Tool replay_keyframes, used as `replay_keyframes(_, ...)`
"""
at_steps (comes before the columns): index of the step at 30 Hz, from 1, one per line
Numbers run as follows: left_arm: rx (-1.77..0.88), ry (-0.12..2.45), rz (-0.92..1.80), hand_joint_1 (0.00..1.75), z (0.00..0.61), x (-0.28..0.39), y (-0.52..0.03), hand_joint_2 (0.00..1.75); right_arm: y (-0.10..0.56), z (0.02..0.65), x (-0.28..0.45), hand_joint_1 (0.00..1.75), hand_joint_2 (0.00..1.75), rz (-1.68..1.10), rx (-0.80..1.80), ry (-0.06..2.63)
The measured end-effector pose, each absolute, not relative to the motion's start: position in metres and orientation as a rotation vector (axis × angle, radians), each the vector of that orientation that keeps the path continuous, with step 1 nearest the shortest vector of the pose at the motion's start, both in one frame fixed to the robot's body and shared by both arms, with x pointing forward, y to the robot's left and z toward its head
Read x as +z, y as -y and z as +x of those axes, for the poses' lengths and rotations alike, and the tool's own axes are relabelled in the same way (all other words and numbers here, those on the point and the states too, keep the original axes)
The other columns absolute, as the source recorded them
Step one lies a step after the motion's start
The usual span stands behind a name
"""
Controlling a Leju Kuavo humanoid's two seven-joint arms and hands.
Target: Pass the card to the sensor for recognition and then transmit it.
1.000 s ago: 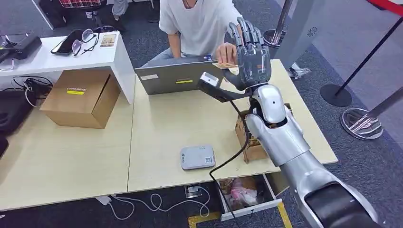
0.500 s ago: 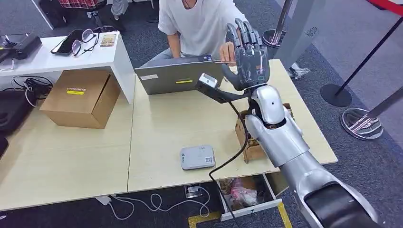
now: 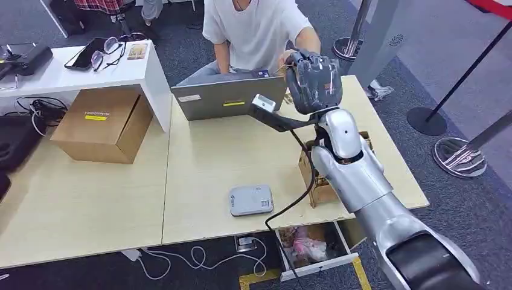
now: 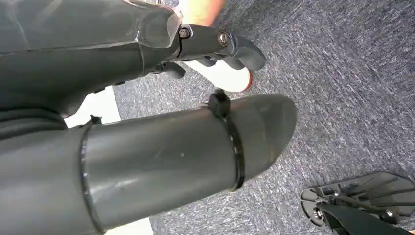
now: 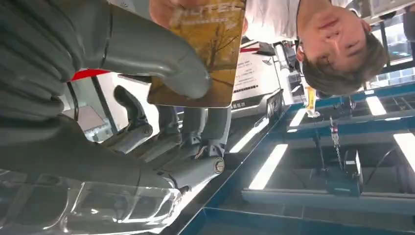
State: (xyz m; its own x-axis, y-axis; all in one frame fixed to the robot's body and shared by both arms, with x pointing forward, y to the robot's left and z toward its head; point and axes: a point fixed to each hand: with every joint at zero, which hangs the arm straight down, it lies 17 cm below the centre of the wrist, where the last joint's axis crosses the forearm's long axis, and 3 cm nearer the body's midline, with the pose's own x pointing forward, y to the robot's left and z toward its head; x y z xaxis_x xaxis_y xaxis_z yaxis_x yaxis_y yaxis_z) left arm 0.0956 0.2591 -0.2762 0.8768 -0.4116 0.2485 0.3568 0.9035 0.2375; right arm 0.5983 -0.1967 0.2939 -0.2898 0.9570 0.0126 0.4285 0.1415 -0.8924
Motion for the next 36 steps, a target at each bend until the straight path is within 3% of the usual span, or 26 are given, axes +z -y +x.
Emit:
replay_keyframes(20, -0.393, 0.294, 0.187, 0.0, 0.096, -0.276, -0.259, 0.0, 0.193, 0.598, 0.291, 1.75, 1.75, -1.29, 1.101, 1.821)
replay_keyframes(36, -0.335, 0.288, 0.186, 0.0, 0.093, -0.277, -0.261, 0.0, 0.151, 0.558, 0.265, 1.75, 1.75, -0.379, 0.66, 1.908)
